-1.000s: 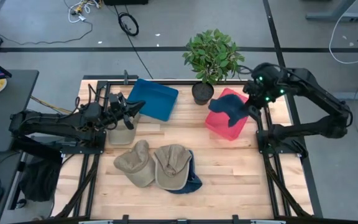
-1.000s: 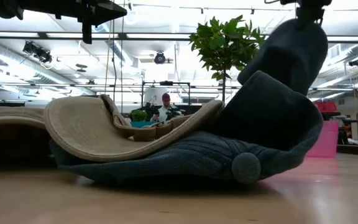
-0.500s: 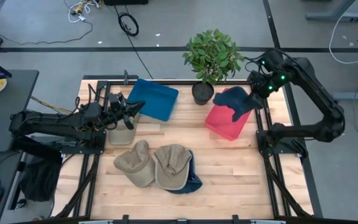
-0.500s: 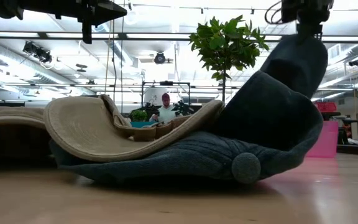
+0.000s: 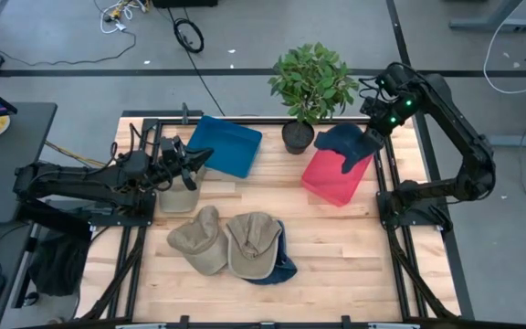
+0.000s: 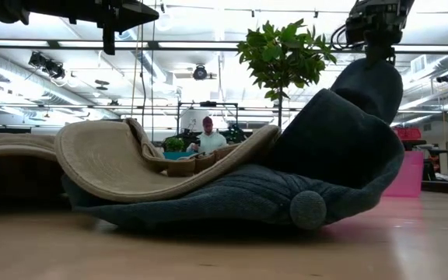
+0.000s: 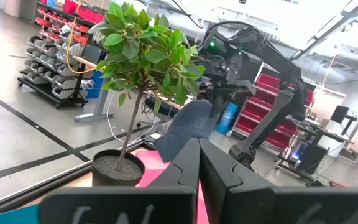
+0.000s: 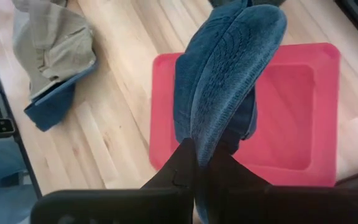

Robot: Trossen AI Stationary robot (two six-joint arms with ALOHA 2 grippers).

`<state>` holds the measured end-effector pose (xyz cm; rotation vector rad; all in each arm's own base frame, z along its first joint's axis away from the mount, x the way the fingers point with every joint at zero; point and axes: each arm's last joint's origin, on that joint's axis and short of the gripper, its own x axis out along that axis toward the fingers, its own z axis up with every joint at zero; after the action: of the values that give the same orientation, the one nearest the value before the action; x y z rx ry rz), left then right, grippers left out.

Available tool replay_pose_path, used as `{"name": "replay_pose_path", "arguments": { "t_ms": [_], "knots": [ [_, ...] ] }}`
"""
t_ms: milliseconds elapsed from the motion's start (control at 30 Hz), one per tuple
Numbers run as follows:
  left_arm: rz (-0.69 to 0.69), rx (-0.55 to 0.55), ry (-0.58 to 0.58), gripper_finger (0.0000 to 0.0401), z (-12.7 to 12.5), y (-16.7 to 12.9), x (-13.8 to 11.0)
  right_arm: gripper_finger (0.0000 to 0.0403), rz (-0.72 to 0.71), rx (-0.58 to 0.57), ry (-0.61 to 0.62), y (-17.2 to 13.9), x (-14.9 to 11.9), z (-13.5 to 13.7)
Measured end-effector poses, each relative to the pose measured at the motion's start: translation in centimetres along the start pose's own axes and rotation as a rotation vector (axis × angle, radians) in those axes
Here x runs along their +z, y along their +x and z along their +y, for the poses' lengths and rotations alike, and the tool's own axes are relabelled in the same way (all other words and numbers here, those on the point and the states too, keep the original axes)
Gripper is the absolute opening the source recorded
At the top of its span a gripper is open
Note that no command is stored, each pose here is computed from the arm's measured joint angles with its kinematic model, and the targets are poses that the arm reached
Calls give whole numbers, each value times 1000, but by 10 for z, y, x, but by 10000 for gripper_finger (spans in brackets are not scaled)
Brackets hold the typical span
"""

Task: Pick & Place hat
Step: Put the right blue cap into the red bin

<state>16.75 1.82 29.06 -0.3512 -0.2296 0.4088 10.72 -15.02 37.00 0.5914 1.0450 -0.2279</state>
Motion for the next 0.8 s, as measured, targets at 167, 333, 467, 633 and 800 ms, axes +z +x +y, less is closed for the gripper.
{"name": "replay_pose_path", "arguments": {
  "t_ms": [167, 333, 467, 633, 800],
  "knots": [
    [0, 0, 0, 7, 0, 0, 0, 10, 9, -20, 27, 0, 1, -9],
    [0, 0, 1, 7, 0, 0, 0, 10, 29, -14, 57, 5, 5, -18],
    [0, 0, 1, 7, 0, 0, 0, 10, 48, -5, 71, 10, 9, -23],
    [0, 0, 2, 7, 0, 0, 0, 10, 70, 5, 80, 15, 12, -30],
    [0, 0, 2, 7, 0, 0, 0, 10, 85, 10, 108, 19, 15, -38]
  ]
}}
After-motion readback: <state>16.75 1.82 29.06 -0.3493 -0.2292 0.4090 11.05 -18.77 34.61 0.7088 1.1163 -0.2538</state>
